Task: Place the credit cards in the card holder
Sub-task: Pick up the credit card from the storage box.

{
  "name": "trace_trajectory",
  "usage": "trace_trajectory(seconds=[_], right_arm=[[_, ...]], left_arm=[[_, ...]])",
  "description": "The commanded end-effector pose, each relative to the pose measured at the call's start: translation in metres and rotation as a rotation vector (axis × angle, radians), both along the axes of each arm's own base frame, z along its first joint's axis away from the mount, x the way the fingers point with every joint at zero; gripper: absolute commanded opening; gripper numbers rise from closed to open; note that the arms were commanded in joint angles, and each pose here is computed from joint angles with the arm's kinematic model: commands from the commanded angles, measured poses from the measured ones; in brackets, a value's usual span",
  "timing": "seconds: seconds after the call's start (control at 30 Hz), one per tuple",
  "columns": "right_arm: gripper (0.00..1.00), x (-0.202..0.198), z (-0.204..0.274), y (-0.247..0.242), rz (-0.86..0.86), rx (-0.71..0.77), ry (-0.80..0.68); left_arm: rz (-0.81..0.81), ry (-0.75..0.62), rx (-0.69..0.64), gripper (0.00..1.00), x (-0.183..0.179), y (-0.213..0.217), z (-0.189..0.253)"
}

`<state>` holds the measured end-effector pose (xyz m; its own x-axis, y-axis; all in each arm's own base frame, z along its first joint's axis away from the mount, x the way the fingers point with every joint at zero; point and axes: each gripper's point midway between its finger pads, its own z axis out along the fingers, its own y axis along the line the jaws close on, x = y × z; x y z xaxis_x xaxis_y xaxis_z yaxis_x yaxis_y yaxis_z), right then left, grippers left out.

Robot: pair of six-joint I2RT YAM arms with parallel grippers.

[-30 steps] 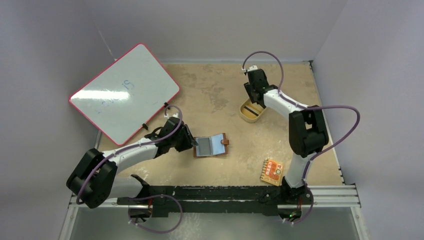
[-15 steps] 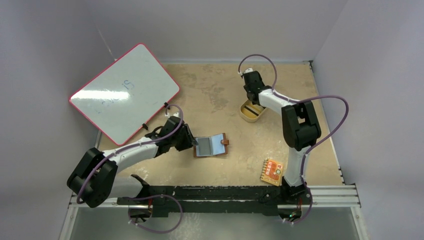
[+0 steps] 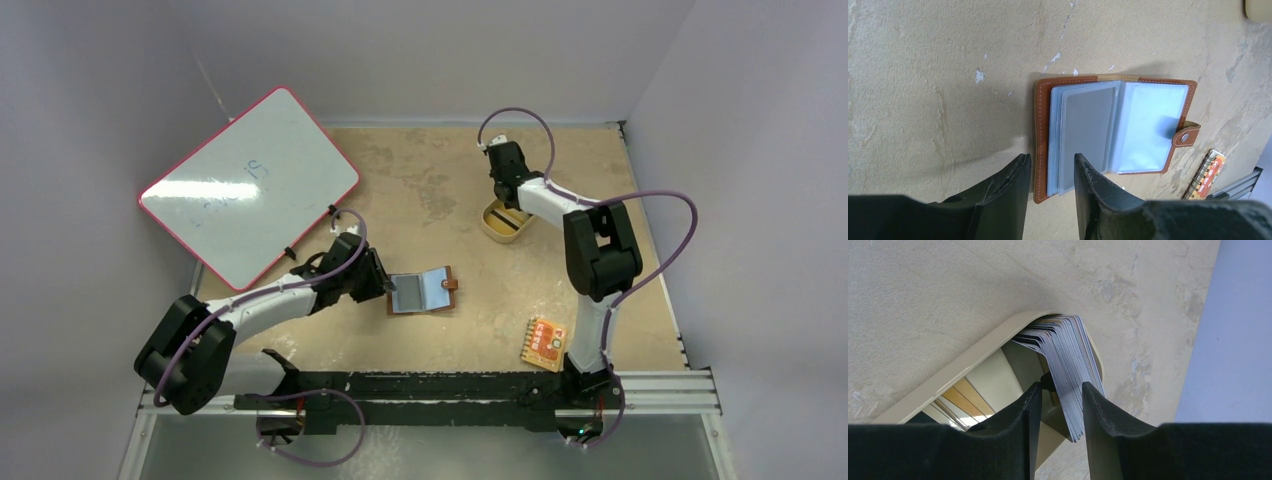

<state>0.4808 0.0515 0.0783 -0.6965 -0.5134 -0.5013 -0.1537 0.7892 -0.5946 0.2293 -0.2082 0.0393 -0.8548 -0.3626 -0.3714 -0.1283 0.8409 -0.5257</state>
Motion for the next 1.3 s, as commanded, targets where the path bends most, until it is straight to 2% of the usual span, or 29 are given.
trace_trajectory(seconds=[0.0,0.63,1.13,1.27], right_arm=[[0.37,0.014,0.034,-0.004,-0.023,0.015,-0.093],[0.23,0.015,0.045,0.0,-0.012,0.046,-0.103],[0.16,0.017,0.055,0.01,0.001,0.107,-0.104],[0.09,0.012,0.054,0.017,0.01,0.156,-0.088]], left_arm=[[0.007,-0.052,-0.01,0.36,0.015,-0.004,0.016],[0.013,-0.042,-0.022,0.36,0.017,-0.008,0.012],[0.013,-0.041,-0.023,0.36,0.02,-0.01,0.012],[0.011,-0.037,-0.025,0.36,0.021,-0.012,0.011]])
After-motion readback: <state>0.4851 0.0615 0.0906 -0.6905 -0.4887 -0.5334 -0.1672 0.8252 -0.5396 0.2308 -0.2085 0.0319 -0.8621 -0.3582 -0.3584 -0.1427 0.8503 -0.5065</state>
